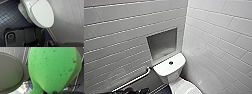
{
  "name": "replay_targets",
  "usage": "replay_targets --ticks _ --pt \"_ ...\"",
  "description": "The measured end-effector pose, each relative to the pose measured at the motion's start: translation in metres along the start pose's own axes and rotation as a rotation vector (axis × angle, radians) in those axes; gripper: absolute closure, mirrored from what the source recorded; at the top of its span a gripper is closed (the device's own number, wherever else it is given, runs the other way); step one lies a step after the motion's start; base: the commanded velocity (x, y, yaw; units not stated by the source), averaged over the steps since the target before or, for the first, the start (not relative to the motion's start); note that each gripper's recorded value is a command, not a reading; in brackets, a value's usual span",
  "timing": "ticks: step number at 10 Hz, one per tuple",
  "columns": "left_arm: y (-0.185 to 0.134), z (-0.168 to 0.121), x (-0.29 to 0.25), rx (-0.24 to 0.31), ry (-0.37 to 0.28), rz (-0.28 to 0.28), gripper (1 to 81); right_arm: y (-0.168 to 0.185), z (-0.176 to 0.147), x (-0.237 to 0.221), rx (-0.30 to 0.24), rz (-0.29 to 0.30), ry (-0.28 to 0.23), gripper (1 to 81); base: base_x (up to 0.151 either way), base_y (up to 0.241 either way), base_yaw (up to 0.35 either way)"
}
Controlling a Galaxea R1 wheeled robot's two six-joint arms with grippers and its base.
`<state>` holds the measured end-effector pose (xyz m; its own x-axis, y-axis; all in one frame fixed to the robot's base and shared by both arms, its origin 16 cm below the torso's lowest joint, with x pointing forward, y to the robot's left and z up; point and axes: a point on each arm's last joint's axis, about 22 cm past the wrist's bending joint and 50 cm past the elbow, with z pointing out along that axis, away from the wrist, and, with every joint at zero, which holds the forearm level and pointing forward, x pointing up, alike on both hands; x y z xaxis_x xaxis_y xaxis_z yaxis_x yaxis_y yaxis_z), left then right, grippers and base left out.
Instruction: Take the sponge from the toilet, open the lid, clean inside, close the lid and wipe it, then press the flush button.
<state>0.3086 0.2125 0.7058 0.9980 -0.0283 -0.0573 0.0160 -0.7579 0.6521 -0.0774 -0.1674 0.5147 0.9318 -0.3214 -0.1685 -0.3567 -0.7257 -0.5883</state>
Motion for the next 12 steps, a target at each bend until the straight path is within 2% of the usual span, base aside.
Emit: replay_targets --ticks 2,4,6,9,12 --pt "-0.015 0.018 -0.071 -0.011 -0.020 -0.028 81.1 0.004 0.004 0.013 -0.006 -0.031 0.031 81.1 0.000 0.000 0.000" --pt "-0.029 0.036 -0.146 -0.018 -0.039 -0.064 81.1 -0.008 0.012 0.019 0.020 -0.048 0.053 81.1 0.000 0.000 0.000" --pt "-0.051 0.051 -0.203 -0.004 -0.025 -0.089 81.1 -0.007 0.012 0.027 0.022 -0.072 0.078 81.1 0.000 0.000 0.000" --pt "-0.098 0.082 -0.248 0.062 0.022 -0.094 81.1 -0.013 0.014 0.038 0.039 -0.103 0.113 81.1 0.000 0.000 0.000" --pt "-0.110 0.125 -0.273 0.078 0.048 -0.082 81.1 -0.016 0.014 0.045 0.048 -0.126 0.136 81.1 0.000 0.000 0.000"
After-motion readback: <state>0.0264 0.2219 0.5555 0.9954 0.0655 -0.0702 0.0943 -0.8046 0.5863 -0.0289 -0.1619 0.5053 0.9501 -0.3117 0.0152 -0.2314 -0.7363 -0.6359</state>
